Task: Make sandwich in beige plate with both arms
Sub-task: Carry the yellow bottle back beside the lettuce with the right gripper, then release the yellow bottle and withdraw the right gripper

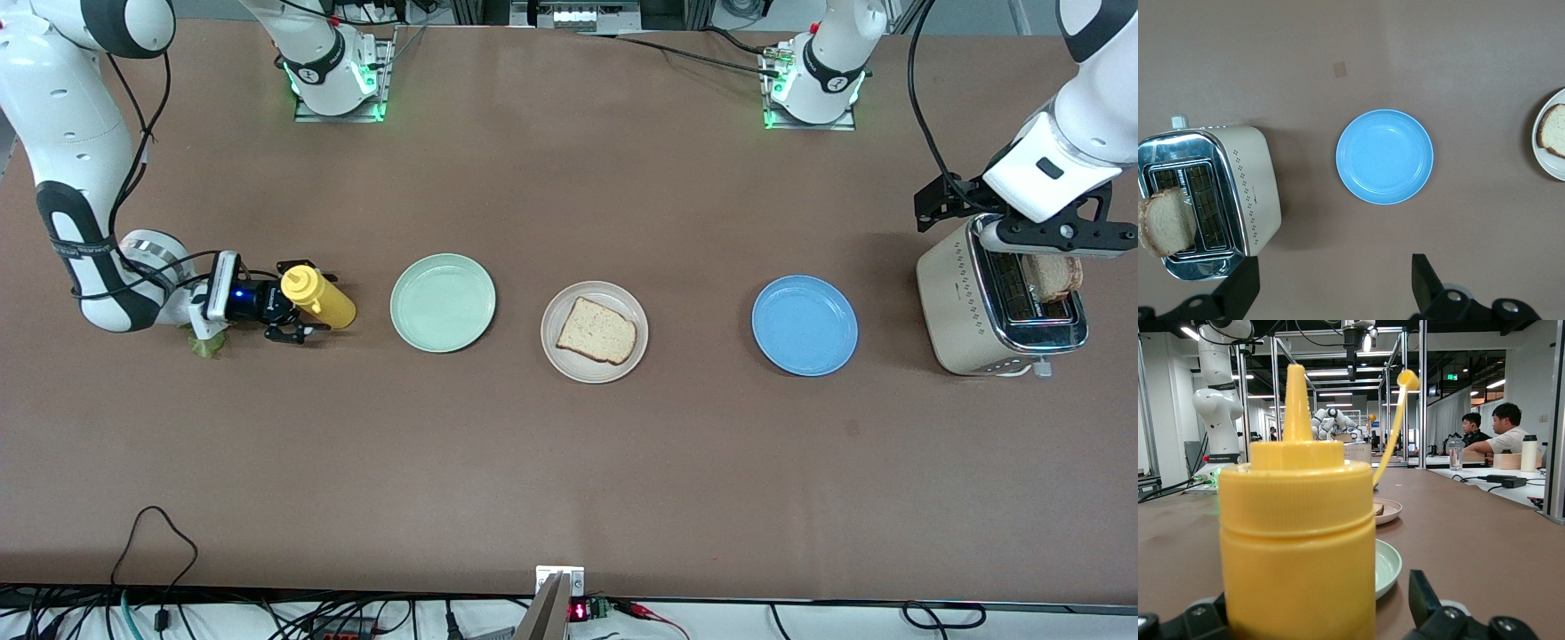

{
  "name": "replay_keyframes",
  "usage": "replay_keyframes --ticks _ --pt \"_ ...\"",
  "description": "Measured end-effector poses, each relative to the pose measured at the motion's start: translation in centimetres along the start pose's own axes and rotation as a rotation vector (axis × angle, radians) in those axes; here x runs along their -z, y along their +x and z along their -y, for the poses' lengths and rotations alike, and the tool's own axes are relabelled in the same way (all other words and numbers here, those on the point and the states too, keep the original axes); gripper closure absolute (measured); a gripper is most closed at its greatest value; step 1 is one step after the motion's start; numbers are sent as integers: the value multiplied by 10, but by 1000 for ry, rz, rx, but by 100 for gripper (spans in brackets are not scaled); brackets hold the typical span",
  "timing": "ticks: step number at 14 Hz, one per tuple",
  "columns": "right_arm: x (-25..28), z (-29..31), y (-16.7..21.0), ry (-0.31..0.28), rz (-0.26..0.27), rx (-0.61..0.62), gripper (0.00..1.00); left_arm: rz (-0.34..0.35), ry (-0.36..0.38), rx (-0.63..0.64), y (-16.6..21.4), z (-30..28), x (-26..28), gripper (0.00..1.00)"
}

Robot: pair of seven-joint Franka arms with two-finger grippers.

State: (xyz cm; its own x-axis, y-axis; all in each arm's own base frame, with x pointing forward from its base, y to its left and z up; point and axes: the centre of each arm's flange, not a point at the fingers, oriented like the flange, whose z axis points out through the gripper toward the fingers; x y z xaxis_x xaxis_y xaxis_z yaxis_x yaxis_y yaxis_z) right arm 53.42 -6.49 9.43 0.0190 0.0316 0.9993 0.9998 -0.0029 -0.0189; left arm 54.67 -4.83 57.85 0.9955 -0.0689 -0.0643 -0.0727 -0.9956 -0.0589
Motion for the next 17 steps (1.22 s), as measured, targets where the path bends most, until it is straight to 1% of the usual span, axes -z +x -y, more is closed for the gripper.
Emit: replay_keyframes --ticks 6,9,12,14,15,16,17 --pt "49 -2 12 9 87 3 0 1 0 0 0 0 0 0" --pt "73 0 21 24 120 -26 0 1 0 0 0 0 0 0" --pt "98 -5 43 38 186 -95 0 1 0 0 0 0 0 0" --pt "114 -7 67 42 248 -166 0 0 0 0 0 0 0 0" --pt "122 -10 83 40 291 -202 0 1 0 0 0 0 0 0" --pt "129 -13 100 33 344 -234 0 1 0 0 0 0 0 0" --pt "133 -18 120 22 408 -269 0 1 0 0 0 0 0 0"
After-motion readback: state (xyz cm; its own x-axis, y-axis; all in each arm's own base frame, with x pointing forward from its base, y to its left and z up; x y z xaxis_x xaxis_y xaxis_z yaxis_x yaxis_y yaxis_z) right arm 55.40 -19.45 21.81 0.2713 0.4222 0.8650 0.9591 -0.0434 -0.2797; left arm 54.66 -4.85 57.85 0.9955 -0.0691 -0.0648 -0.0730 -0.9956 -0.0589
